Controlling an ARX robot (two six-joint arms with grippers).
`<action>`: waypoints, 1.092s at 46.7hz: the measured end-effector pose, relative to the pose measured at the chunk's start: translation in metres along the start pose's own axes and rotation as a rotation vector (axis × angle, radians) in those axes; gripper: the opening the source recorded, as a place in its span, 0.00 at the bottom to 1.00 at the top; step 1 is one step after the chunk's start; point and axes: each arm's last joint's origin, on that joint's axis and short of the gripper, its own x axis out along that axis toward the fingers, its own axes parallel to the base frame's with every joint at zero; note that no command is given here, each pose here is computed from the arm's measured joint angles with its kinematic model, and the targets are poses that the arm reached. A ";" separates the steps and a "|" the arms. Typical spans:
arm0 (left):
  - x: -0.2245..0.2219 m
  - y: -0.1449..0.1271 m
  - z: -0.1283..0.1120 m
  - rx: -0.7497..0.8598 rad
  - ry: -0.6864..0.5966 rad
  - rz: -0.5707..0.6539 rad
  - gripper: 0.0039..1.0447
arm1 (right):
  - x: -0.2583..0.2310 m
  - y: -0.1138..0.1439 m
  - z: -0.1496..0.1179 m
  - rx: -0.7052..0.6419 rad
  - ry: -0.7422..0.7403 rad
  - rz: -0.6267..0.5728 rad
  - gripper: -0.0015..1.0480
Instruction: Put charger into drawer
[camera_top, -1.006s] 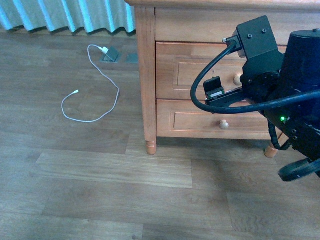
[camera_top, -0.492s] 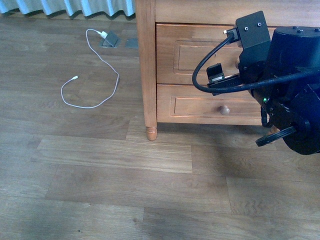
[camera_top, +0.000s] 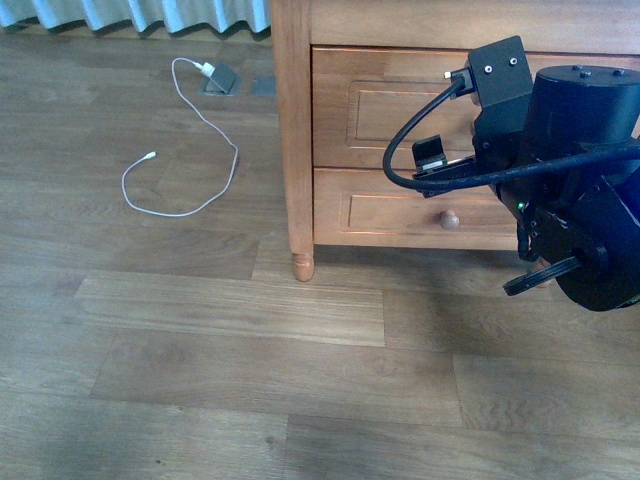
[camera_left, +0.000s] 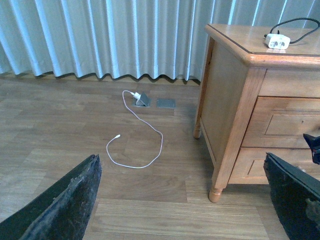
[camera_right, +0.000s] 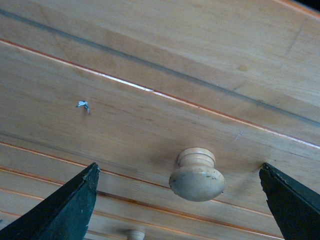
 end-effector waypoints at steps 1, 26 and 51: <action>0.000 0.000 0.000 0.000 0.000 0.000 0.94 | 0.000 0.000 0.000 0.000 0.000 -0.002 0.87; 0.000 0.000 0.000 0.000 0.000 0.000 0.94 | 0.001 -0.003 -0.001 -0.005 0.002 -0.003 0.23; 0.000 0.000 0.000 0.000 0.000 0.000 0.94 | -0.040 -0.020 -0.001 0.074 0.093 0.123 0.22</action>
